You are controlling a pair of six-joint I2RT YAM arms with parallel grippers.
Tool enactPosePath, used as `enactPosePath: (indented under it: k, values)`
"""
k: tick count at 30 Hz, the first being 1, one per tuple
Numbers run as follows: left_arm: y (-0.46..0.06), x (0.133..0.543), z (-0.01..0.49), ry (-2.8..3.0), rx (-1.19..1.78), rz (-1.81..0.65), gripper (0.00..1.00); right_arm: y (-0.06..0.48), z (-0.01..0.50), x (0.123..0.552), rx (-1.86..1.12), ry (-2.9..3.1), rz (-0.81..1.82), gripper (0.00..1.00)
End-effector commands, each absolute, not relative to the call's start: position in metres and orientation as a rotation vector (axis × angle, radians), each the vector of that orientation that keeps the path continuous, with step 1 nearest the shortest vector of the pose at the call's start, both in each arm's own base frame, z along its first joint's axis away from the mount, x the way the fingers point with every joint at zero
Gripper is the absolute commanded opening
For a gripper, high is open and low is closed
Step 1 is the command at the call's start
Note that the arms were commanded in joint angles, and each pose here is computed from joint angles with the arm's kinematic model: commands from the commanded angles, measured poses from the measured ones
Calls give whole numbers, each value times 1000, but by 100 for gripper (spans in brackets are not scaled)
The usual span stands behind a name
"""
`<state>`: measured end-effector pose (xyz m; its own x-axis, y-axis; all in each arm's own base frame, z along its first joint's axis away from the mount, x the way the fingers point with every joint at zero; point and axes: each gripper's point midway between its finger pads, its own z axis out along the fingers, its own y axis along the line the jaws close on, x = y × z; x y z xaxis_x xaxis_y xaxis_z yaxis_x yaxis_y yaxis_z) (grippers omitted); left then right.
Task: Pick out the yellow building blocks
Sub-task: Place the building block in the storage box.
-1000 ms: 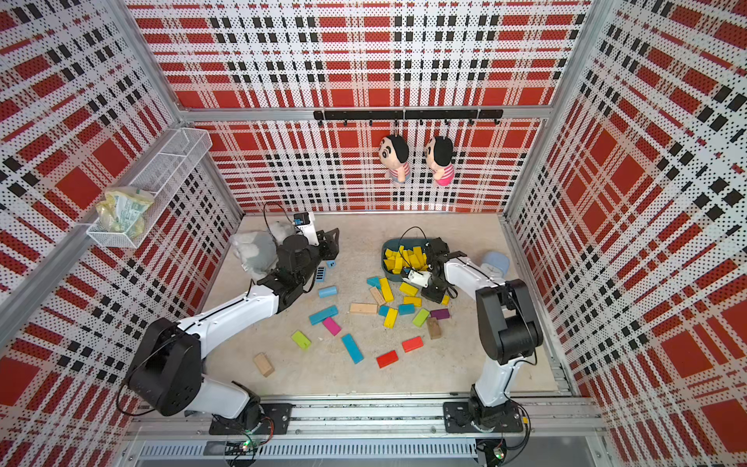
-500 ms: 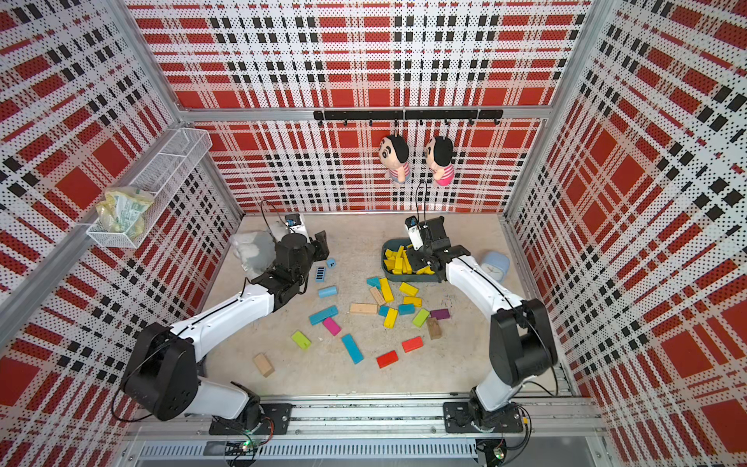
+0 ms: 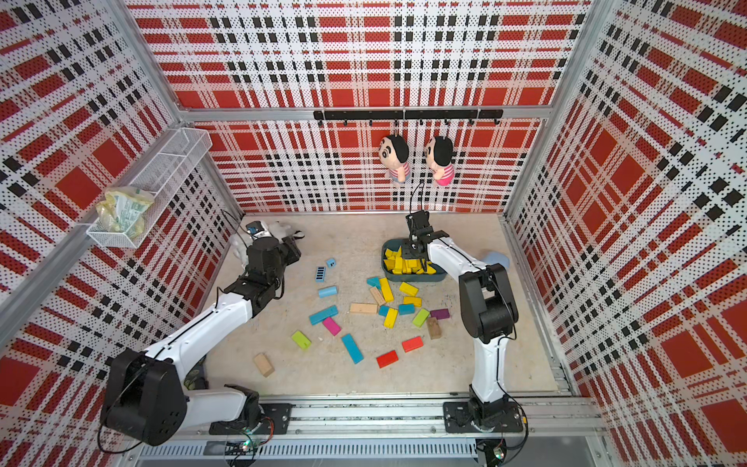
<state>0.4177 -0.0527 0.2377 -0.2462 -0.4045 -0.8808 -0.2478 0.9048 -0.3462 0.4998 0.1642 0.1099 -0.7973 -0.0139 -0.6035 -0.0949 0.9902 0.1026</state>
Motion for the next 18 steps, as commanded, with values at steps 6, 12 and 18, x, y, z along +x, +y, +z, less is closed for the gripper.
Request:
enactPosePath:
  k: [6,12,18]
  values:
    - [-48,407,240,1835,-501,-229,69,158,109,504,-57,2498,136,41]
    - [-13,410,251,1824,-502,-140,98,158,134,499,-80,2463,153,57]
    - [32,405,258,1762,-650,-84,98,169,156,462,-158,2453,181,58]
